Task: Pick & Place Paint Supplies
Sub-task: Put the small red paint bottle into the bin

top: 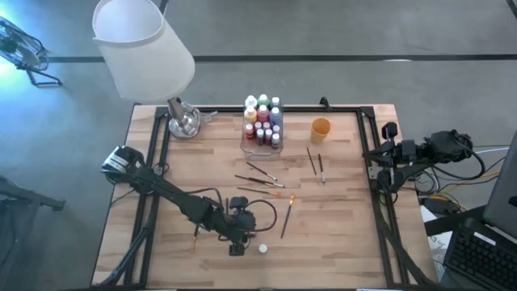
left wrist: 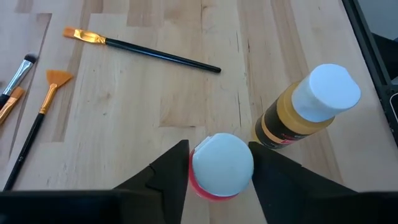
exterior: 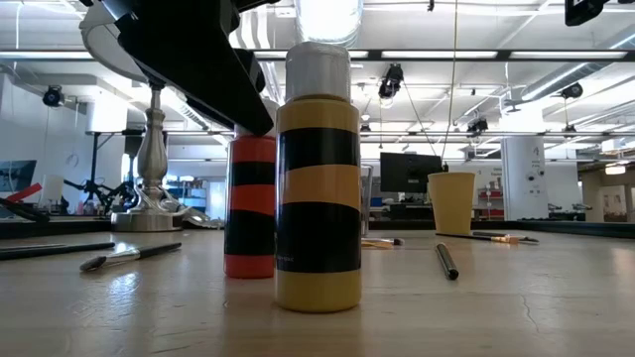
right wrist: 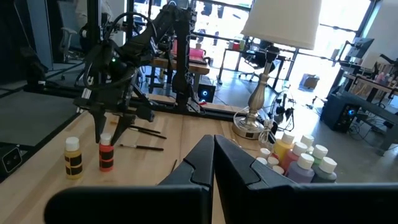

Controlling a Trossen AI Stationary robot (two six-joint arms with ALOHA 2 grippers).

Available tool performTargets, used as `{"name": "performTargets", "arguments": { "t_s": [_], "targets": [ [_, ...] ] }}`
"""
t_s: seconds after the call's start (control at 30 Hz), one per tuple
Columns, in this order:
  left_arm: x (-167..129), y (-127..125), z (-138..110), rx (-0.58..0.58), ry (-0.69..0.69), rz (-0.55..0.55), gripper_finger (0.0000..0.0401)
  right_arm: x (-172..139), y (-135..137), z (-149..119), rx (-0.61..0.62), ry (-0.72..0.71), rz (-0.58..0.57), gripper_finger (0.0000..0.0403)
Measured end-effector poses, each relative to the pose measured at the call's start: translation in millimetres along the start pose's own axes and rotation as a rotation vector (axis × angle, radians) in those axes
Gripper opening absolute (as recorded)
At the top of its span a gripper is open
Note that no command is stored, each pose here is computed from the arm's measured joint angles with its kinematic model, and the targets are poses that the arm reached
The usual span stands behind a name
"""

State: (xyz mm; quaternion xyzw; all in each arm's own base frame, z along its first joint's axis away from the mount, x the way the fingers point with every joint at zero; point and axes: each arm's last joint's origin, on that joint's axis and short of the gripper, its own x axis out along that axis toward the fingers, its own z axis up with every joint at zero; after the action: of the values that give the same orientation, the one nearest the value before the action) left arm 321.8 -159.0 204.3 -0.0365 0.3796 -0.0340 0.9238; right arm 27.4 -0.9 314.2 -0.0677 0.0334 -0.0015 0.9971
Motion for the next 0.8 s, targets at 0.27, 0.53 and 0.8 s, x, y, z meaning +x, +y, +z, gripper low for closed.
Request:
{"name": "performTargets", "arguments": {
  "t_s": [0.27,0.53,0.8],
  "targets": [
    [-0.2,0.5,0.1,0.002,-0.006,0.014,0.0122,0.0,0.0,0.0,0.000,0.000,0.000,0.0008],
    [-15.3,1.9,14.1,0.004,-0.008,0.098,0.0122,0.0,0.0,0.0,0.000,0.000,0.000,0.0008],
    [-48.6,15.4,46.4,-0.014,-0.179,0.448,0.0123,0.0,0.0,0.1,0.000,0.000,0.000,0.0008]
  ]
}}
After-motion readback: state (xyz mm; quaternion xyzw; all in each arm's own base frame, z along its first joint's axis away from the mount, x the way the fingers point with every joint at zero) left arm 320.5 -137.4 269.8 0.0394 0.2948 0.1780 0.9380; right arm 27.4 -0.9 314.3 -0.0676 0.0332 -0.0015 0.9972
